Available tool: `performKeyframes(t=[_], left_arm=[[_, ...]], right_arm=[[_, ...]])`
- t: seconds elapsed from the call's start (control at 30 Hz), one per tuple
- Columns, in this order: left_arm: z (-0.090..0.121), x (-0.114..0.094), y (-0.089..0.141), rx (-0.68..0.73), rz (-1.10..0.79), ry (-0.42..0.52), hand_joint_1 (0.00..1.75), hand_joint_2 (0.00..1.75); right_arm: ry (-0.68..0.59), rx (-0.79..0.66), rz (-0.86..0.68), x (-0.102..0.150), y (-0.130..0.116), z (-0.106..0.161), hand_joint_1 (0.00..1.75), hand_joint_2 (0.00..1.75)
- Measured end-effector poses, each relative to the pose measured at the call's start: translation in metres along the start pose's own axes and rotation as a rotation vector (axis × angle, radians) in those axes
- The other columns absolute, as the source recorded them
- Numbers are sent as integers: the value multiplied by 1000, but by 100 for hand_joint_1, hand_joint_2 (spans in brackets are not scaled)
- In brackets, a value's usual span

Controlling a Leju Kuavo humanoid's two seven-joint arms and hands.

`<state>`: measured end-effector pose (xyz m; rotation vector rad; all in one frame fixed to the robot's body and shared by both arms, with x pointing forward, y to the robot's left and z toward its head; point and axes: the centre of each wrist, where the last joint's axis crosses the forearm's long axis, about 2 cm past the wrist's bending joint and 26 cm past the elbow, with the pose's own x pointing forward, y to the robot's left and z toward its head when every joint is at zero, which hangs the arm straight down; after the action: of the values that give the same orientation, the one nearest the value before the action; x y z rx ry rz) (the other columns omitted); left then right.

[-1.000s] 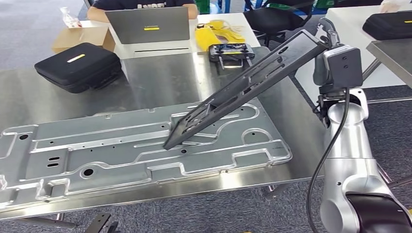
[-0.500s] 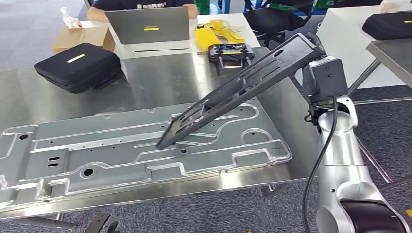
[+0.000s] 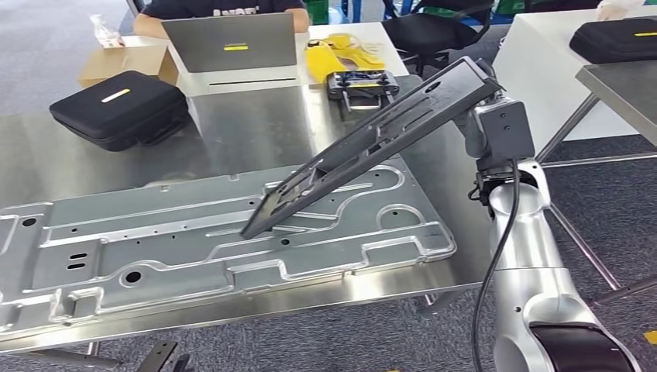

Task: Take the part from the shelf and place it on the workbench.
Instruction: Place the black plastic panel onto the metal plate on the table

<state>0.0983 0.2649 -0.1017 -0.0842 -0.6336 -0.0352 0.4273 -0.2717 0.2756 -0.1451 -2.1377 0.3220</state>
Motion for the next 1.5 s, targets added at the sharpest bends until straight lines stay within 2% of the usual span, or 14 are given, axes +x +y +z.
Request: performKeyframes(t=[0.27,0.6,0.77,1.03,1.33,1.5], left_arm=[[0,0,-2,-1,9,0,0,0],[1,-3,-6,-1,27,-2,0,0],[2,-4,-8,-4,29,-3,0,0],[3,-7,-8,-6,31,1,0,0],[3,-7,-8,-9,29,3,0,0],[3,-7,-8,-9,29,2,0,0]], right_arm=[[57,37,-57,-9,23,4,0,0],[87,109,-144,-16,62,23,0,0],[91,131,-132,-13,69,24,0,0],[40,74,-60,9,51,9,0,0],[-116,-28,22,61,9,-25,0,0],[-184,-51,34,83,-2,-35,0,0]])
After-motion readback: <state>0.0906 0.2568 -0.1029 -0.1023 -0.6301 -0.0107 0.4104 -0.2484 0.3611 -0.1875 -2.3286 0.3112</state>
